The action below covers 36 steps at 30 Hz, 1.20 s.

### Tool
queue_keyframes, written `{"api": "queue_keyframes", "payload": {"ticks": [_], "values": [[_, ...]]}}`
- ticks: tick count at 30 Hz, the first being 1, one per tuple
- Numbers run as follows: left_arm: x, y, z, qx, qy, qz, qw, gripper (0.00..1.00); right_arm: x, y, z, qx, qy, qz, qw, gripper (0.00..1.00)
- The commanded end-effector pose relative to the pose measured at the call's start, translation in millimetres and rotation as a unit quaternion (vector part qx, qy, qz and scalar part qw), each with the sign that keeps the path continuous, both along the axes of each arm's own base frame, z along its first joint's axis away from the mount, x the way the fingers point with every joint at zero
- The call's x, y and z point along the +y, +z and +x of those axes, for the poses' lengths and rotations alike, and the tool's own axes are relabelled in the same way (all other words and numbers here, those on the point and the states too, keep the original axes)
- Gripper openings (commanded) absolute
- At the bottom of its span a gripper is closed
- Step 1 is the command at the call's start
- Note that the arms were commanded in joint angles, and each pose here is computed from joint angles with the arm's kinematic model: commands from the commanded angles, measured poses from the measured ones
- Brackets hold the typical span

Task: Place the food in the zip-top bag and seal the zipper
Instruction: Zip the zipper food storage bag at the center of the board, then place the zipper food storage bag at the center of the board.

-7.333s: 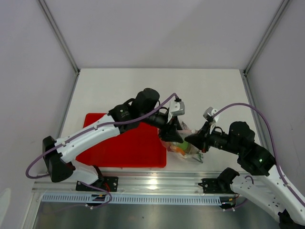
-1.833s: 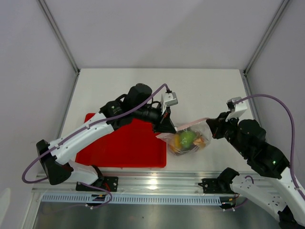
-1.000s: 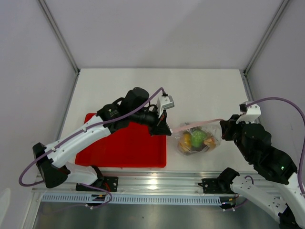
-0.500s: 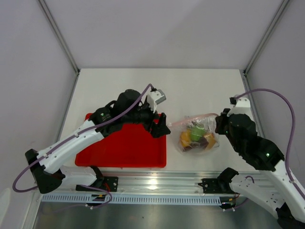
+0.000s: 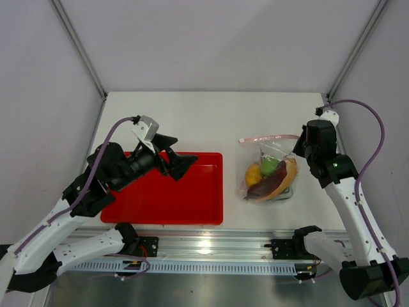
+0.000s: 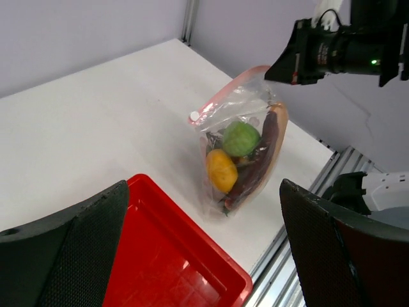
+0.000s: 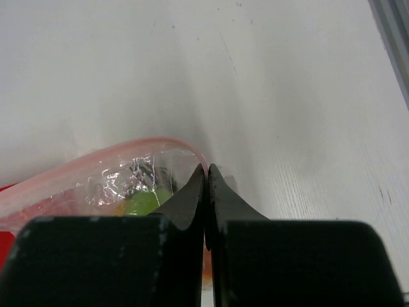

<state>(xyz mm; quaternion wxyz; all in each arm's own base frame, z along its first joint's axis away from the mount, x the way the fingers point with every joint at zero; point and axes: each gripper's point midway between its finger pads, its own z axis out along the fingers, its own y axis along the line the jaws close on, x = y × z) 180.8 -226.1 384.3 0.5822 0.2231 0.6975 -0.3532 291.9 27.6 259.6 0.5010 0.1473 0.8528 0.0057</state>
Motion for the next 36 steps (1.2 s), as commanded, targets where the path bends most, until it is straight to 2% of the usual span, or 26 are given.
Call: {"api": "queue_keyframes", "payload": {"ticks": [1,8,12,15,21,25,32,36], "values": [[-8.3,0.5,4.8,0.008,-0.003,-0.010,1.000,0.99,6.5,26.9,22.1,-0.043,0.011,0.025,0.999,0.00],[-31.5,-12.6,-7.4,0.035,-0.066,-0.016,0.997,0.99,-8.4,-0.9,46.6,-0.004,-0.027,0.023,0.999,0.00],[-35.0,-17.0,-10.2,0.041,-0.078,-0.013,0.996,0.99,-27.9,-22.7,63.3,0.008,-0.065,0.010,0.998,0.00],[-34.3,-18.2,-11.9,0.041,-0.080,-0.015,0.996,0.99,-46.2,-36.9,80.8,0.015,-0.090,0.033,0.995,0.00],[-34.6,-21.8,-18.0,0.048,-0.091,-0.021,0.994,0.99,-46.2,-55.5,126.5,0.029,-0.078,0.046,0.995,0.00],[-30.5,-22.9,-20.0,0.046,-0.089,-0.022,0.995,1.00,-42.7,-102.8,154.6,0.085,-0.065,0.040,0.993,0.00],[-39.3,-33.5,-20.5,0.061,-0.104,-0.011,0.993,0.99,-43.8,-155.1,172.1,0.131,-0.065,0.030,0.989,0.00],[-41.2,-36.0,-20.0,0.064,-0.106,-0.009,0.992,0.99,-40.1,-168.7,180.2,0.138,-0.053,0.033,0.989,0.00]]}}
